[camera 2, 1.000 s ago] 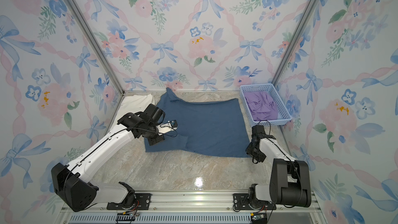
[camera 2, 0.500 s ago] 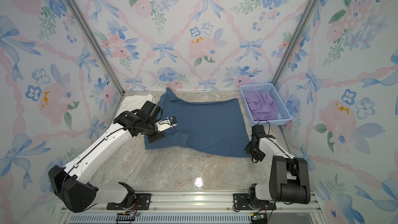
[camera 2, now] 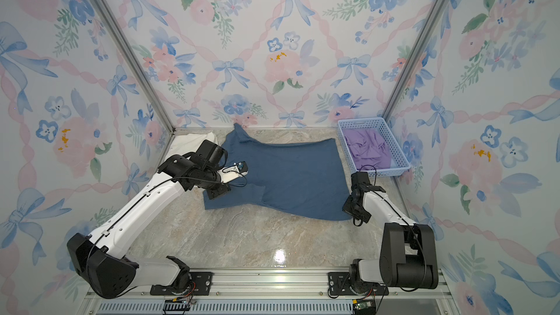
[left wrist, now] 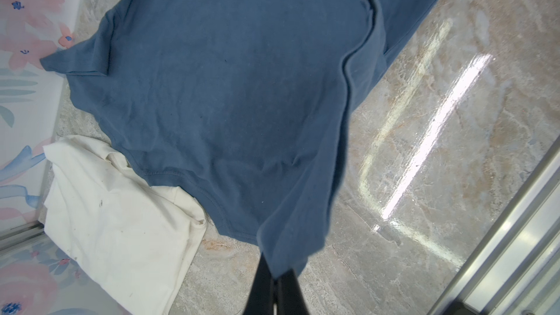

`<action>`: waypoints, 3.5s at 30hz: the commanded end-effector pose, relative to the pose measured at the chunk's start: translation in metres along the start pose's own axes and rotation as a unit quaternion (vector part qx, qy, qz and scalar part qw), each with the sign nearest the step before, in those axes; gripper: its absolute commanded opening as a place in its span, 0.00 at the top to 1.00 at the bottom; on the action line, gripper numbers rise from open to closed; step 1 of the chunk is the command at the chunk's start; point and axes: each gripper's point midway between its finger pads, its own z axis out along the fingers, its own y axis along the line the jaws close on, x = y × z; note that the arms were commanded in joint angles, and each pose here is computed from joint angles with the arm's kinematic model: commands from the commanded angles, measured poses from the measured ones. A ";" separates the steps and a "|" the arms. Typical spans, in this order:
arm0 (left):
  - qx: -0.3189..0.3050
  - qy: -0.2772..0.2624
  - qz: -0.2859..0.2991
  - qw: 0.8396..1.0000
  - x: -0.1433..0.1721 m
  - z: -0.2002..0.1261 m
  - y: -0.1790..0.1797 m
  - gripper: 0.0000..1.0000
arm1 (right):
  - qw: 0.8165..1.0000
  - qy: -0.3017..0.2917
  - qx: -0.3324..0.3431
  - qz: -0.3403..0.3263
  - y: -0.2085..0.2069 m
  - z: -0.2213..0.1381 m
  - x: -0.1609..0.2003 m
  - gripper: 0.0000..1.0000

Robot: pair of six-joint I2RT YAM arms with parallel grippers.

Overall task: Fold and stack t-shirts
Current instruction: Fold the T-shirt.

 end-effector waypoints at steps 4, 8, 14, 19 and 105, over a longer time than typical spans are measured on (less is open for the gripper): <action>-0.014 -0.009 -0.019 1.000 -0.005 0.006 0.029 1.00 | 0.996 -0.071 0.011 -0.045 0.017 -0.046 -0.038 1.00; -0.015 -0.002 -0.031 0.999 -0.002 0.019 0.043 1.00 | 0.995 -0.082 -0.002 -0.048 0.033 -0.052 -0.057 1.00; -0.026 0.003 -0.058 0.998 -0.001 0.032 0.073 1.00 | 0.995 -0.083 -0.021 -0.055 0.063 -0.046 -0.076 1.00; -0.025 0.001 -0.077 0.997 -0.001 0.039 0.088 1.00 | 0.994 -0.079 -0.032 -0.066 0.087 -0.038 -0.087 1.00; 0.010 0.153 -0.052 0.987 0.045 0.116 0.055 0.31 | 0.983 -0.059 -0.109 -0.136 0.134 -0.053 -0.044 0.82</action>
